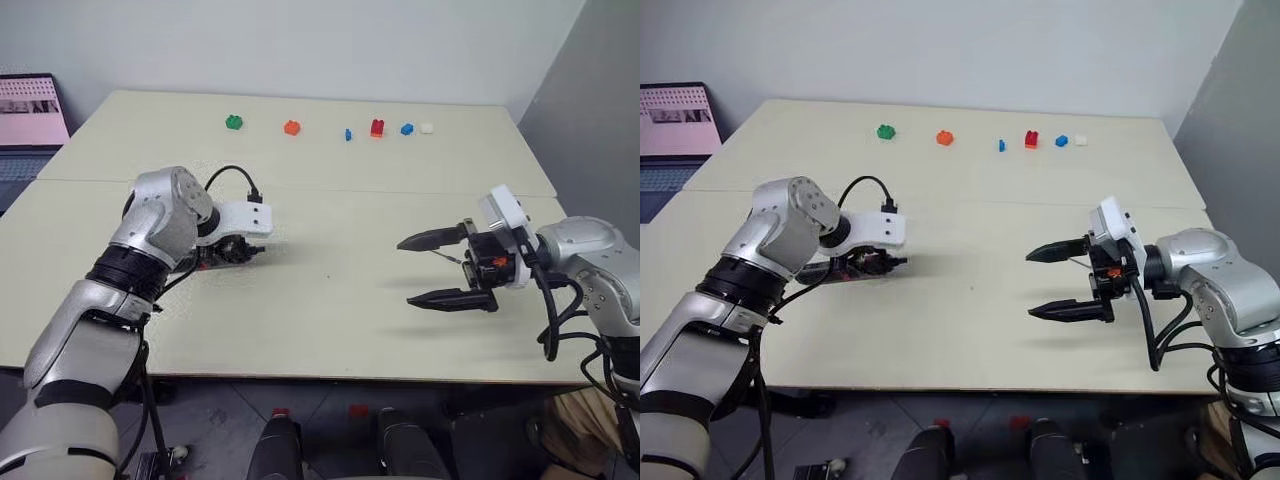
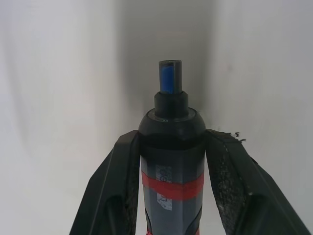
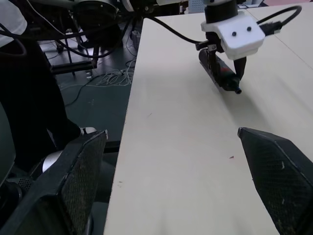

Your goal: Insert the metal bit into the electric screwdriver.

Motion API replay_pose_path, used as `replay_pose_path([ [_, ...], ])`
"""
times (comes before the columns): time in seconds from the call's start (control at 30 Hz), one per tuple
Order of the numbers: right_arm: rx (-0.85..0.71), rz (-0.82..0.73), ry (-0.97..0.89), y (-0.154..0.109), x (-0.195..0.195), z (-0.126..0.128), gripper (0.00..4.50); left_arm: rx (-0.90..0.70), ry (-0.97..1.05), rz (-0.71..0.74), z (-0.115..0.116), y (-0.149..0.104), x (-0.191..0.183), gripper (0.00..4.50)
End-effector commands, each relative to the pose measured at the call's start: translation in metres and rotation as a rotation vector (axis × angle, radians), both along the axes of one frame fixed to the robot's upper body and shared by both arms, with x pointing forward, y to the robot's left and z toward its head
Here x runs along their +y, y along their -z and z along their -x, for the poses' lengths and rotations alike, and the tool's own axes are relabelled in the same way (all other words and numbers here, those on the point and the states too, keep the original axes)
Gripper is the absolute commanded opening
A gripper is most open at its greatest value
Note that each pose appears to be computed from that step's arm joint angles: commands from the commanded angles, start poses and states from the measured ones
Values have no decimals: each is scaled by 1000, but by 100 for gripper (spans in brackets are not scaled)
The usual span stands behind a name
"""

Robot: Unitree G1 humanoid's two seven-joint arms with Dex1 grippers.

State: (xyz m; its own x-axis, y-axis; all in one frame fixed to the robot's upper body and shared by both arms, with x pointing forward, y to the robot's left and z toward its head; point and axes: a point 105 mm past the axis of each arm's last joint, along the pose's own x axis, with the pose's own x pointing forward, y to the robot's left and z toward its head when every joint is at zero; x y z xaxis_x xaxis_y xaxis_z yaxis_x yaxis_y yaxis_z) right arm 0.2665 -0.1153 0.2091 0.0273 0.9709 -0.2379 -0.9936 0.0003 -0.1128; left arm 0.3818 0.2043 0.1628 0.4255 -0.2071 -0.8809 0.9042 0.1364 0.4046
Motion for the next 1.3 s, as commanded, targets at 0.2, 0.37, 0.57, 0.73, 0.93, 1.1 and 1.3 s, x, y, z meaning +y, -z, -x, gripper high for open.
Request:
replay_pose_path([
  [0.2, -76, 2, 37, -17, -8, 5, 450, -245, 12, 437, 5, -64, -42, 164],
  [0.37, -86, -2, 75, -17, -11, 7, 450, -334, 1, 771, 9, -87, -84, 164],
  [0.57, -100, -12, 116, -19, -13, 8, 450, -373, -2, 1079, 14, -97, -119, 164],
  [0.73, -119, -24, 157, -19, -13, 7, 450, -353, -50, 1311, 15, -92, -142, 164],
  [0.93, -121, -35, 187, -17, -12, 9, 450, -332, -47, 1402, 28, -71, -157, 164],
  [1.1, -120, -30, 201, -14, -13, 12, 450, -254, -23, 1427, 40, -53, -163, 164],
  [1.3, -119, -26, 213, -12, -13, 15, 450, -188, 15, 1419, 46, -43, -162, 164],
])
